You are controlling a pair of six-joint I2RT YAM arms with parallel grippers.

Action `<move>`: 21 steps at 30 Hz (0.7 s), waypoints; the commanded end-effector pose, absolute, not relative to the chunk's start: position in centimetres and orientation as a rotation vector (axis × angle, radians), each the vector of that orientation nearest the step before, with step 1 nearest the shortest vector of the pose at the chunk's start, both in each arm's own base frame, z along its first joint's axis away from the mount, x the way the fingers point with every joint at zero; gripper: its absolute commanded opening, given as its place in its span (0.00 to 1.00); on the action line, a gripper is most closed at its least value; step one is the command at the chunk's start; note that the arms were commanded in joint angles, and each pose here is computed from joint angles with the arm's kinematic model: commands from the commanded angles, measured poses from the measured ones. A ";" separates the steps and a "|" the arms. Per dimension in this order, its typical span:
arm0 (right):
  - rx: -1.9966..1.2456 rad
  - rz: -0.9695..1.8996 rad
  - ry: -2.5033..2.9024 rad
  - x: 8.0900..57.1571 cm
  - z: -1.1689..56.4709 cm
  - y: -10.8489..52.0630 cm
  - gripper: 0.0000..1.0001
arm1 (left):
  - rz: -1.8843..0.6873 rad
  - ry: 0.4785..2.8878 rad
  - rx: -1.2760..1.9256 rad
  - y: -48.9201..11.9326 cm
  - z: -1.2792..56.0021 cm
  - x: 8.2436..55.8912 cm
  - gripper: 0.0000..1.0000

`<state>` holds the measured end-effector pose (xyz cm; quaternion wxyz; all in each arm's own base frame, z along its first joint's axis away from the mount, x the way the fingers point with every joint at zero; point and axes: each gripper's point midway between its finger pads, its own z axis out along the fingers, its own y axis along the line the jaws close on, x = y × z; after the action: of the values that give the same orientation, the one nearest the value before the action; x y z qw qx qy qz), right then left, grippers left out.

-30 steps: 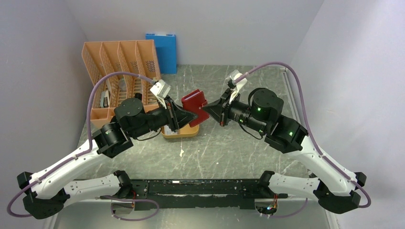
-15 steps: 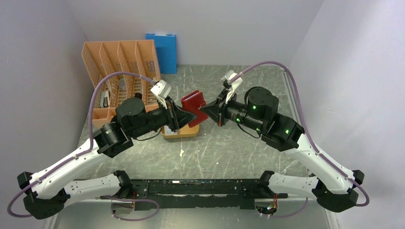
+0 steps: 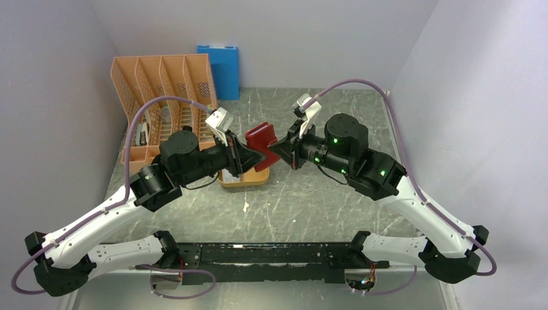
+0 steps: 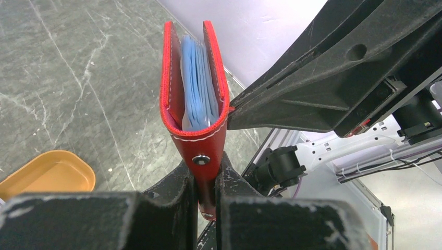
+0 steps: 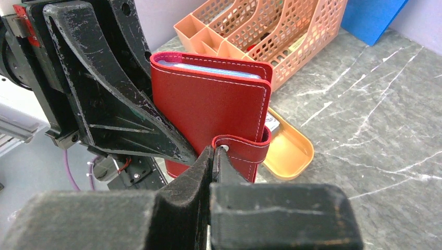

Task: Put the credit cards into the card holder
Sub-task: Close the card holder.

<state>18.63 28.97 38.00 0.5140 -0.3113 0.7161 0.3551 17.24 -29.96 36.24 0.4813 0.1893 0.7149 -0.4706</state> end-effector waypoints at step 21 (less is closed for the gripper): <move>-0.746 0.818 1.856 20.2 35.0 31.1 0.00 | -1.609 1.348 0.808 -32.3 45.6 7.9 0.05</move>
<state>18.98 28.86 37.23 0.4914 -0.3036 0.7433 0.3373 16.67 -30.70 36.04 0.4616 0.2083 0.7133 -0.4845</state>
